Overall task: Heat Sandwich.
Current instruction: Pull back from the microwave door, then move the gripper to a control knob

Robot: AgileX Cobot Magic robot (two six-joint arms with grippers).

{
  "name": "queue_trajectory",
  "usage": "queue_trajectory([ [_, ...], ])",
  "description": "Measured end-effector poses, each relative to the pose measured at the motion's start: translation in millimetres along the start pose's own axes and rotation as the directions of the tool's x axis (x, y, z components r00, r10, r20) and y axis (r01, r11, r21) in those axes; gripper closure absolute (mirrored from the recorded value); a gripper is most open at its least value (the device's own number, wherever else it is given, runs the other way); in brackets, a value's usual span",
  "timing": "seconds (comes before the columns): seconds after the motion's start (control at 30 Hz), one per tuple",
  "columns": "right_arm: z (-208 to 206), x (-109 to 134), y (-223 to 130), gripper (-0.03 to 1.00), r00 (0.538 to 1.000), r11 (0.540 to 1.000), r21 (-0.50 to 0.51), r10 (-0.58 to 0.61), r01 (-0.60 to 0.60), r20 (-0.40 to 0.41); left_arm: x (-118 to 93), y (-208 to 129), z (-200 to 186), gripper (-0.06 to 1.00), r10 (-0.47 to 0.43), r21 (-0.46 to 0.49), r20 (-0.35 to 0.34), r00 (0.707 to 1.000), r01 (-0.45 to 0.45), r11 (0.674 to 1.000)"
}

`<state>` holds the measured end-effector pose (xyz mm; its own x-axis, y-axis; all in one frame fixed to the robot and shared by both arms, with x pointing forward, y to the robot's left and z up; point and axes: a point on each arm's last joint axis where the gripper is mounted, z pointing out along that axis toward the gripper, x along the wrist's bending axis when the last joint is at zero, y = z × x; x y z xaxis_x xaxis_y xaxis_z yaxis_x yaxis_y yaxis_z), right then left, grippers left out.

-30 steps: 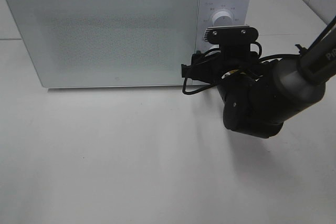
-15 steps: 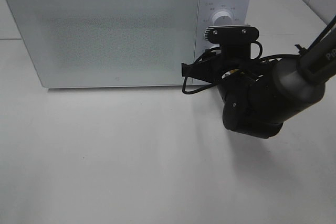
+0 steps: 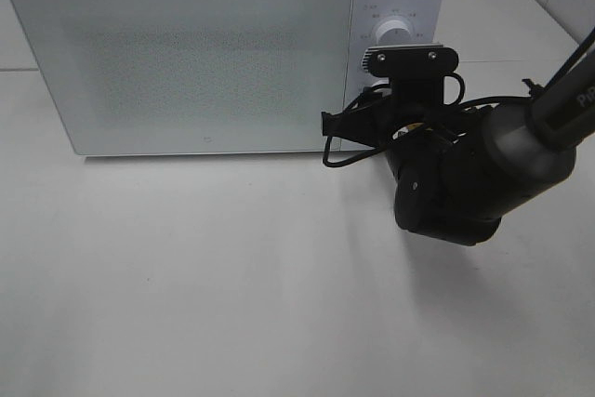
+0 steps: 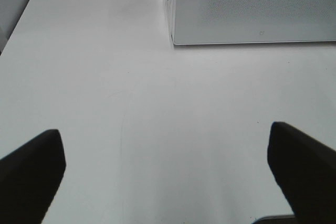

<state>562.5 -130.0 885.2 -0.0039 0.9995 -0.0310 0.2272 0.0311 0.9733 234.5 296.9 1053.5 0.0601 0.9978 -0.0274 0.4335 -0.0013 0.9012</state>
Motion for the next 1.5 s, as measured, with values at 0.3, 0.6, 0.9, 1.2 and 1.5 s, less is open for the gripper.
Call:
queue_trajectory([
  [0.3, 0.0, 0.1, 0.3, 0.53, 0.999, 0.999, -0.003, 0.048, -0.048, -0.001, 0.0, 0.0, 0.0, -0.05, 0.0, 0.0, 0.0, 1.0, 0.0, 1.0],
  [0.6, 0.1, 0.7, -0.9, 0.53, 0.978, 0.978, -0.018, 0.207, -0.208, -0.014, 0.0, 0.0, 0.0, -0.05, 0.0, 0.0, 0.0, 1.0, 0.0, 1.0],
  [0.9, -0.9, 0.5, -1.7, 0.53, 0.882, 0.883, -0.016, 0.468, -0.469, -0.046, 0.0, 0.0, 0.0, -0.05, 0.0, 0.0, 0.0, 1.0, 0.0, 1.0],
  [1.2, -1.0, -0.1, -2.8, 0.53, 0.681, 0.682, 0.0, 0.73, -0.731, -0.054, 0.0, 0.0, 0.0, -0.05, 0.0, 0.0, 0.0, 1.0, 0.0, 1.0],
  [1.5, -1.3, -0.3, -3.0, 0.53, 0.426, 0.427, 0.017, 0.903, -0.904, -0.052, 0.0, 0.0, 0.0, -0.05, 0.0, 0.0, 0.0, 1.0, 0.0, 1.0],
])
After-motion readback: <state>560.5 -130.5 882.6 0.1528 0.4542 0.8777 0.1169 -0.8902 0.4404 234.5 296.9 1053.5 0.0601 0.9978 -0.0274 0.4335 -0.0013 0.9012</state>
